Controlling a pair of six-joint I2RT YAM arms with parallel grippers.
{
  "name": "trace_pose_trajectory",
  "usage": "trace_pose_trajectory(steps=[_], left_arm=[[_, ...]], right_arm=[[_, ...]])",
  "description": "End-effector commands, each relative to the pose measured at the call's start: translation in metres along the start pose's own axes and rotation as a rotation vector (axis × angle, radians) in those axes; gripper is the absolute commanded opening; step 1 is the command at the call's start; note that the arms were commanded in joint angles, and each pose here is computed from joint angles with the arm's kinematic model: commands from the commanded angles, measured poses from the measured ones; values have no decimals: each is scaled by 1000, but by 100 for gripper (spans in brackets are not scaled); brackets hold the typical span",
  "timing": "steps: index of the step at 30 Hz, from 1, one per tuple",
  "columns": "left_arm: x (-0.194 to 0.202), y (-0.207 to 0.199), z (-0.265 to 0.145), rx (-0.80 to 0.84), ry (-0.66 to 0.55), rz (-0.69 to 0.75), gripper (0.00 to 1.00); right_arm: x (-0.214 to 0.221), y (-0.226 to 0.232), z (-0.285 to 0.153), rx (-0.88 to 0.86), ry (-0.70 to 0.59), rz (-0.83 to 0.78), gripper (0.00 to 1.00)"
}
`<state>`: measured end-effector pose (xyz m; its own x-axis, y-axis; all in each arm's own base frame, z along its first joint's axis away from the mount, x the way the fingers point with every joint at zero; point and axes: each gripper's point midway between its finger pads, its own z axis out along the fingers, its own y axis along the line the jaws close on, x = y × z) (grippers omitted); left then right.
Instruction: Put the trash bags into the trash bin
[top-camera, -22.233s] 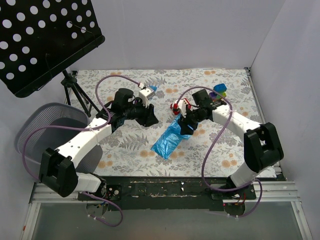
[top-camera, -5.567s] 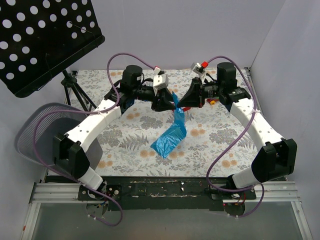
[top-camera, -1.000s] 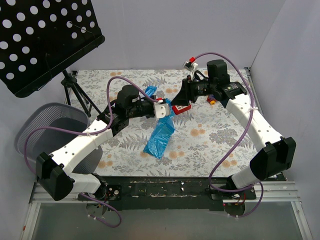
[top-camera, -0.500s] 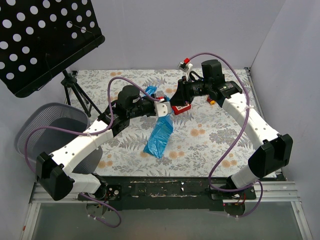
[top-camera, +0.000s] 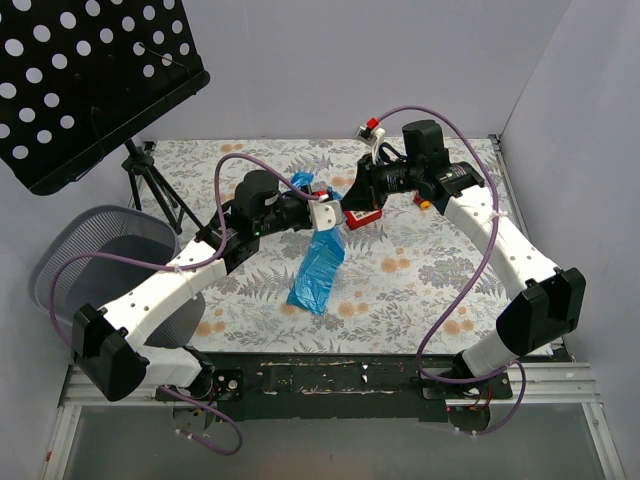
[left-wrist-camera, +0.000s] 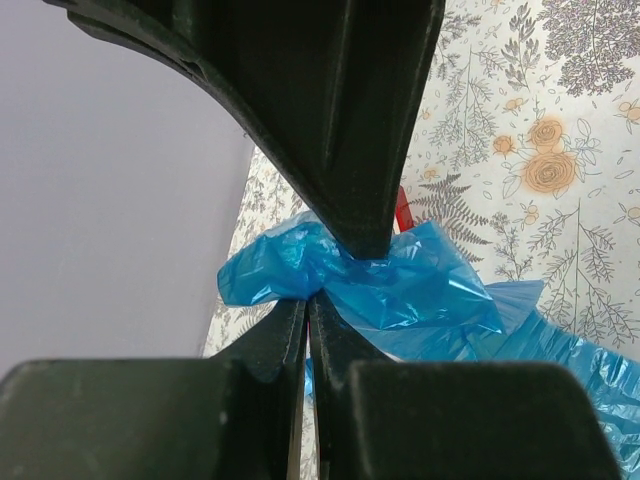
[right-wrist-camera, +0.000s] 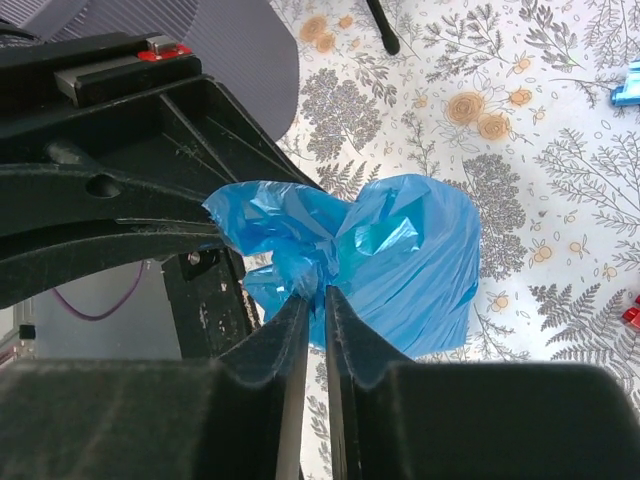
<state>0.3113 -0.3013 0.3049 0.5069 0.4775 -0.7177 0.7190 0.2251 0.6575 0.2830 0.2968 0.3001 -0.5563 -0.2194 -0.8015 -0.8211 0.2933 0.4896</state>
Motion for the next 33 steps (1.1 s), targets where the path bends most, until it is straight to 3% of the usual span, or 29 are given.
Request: trace_pose_trajectory(steps=[1,5,17,25,26,29,30,33], left_arm=[[-5,0,-5,-14,-13,-8,0],[-8,-8,-7,22,-30,-21,0],[-4,-22,-12,56,-23,-84,0],[-7,-24,-9,72,-39,-106,0],[-8,-24,-9,71,-40,-104,0],[-8,-25,-8,77,-41,-100,0],[-7,-24,-8,76,-40,-96,0],[-8,-25,-8,82,-43,-90,0]], right_arm=[[-20,20,-8,-65,-58,-114,14],[-30,28,-11,-94,-88,-176,1],[-10,-48,-36,297,-24,-189,1],[-15,-38,-41,257,-78,-206,1],[-21,-32,-43,229,-110,-179,13],[-30,-12,-46,76,-160,-96,60],[-29,-4,-46,25,-157,-91,69],[-23,11,-42,-92,-143,-70,81]])
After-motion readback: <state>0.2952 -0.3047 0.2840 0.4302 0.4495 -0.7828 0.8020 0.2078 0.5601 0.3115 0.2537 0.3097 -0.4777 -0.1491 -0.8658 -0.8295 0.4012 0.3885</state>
